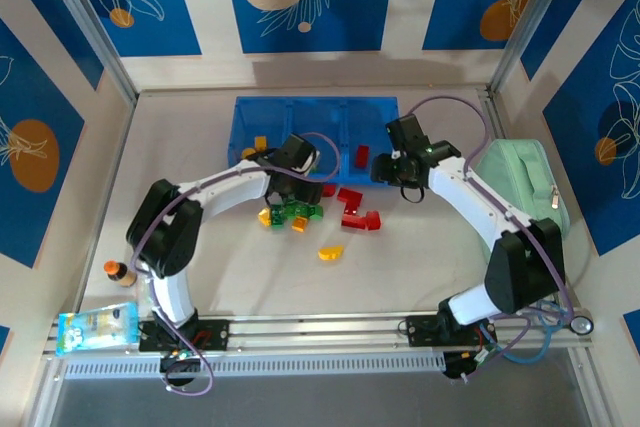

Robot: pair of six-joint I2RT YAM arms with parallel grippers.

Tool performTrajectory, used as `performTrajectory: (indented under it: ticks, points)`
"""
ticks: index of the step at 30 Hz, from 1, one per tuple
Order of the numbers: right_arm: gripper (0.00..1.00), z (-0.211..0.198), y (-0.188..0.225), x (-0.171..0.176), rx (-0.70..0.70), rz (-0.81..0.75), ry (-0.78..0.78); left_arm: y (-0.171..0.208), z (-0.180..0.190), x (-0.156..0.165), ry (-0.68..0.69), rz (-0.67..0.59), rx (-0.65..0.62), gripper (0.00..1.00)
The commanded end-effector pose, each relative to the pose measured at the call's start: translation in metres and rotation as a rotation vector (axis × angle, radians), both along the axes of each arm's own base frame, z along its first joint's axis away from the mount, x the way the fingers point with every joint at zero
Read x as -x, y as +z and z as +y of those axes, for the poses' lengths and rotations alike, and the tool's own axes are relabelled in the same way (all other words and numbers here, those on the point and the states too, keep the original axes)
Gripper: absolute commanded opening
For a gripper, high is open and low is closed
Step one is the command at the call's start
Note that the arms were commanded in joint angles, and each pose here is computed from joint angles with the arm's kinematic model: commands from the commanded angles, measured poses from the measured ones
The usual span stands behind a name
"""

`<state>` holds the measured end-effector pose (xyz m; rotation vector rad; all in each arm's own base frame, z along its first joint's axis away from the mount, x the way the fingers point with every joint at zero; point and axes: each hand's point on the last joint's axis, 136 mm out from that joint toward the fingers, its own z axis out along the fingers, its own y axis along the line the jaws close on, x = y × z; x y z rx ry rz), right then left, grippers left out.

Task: Sort the legos into containers by color
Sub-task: Pick up the lego from the center of the table.

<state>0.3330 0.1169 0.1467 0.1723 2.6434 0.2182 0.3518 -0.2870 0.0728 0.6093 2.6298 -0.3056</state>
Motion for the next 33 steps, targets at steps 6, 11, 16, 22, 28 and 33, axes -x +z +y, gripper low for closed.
performTrajectory:
  ticks: [6, 11, 16, 22, 28, 33]
  points:
    - [0.58, -0.013, -0.001, 0.016, -0.066, -0.015, -0.043, -0.019, -0.004, 0.002, -0.066, 0.046, -0.062, 0.64]
    - [0.57, -0.017, -0.005, 0.021, -0.077, -0.012, -0.051, -0.028, -0.007, 0.000, -0.073, 0.057, -0.074, 0.63]
    - [0.55, -0.017, -0.006, 0.022, -0.082, -0.017, -0.053, -0.033, -0.012, 0.001, -0.085, 0.067, -0.083, 0.61]
    - [0.54, -0.017, -0.010, 0.024, -0.087, -0.012, -0.058, -0.038, -0.012, 0.008, -0.099, 0.068, -0.122, 0.52]
    - [0.53, -0.017, -0.014, 0.026, -0.094, -0.006, -0.059, -0.036, -0.014, 0.013, -0.113, 0.062, -0.145, 0.41]
    - [0.52, -0.018, -0.012, 0.029, -0.094, -0.017, -0.061, -0.014, -0.012, 0.012, -0.096, 0.028, -0.133, 0.34]
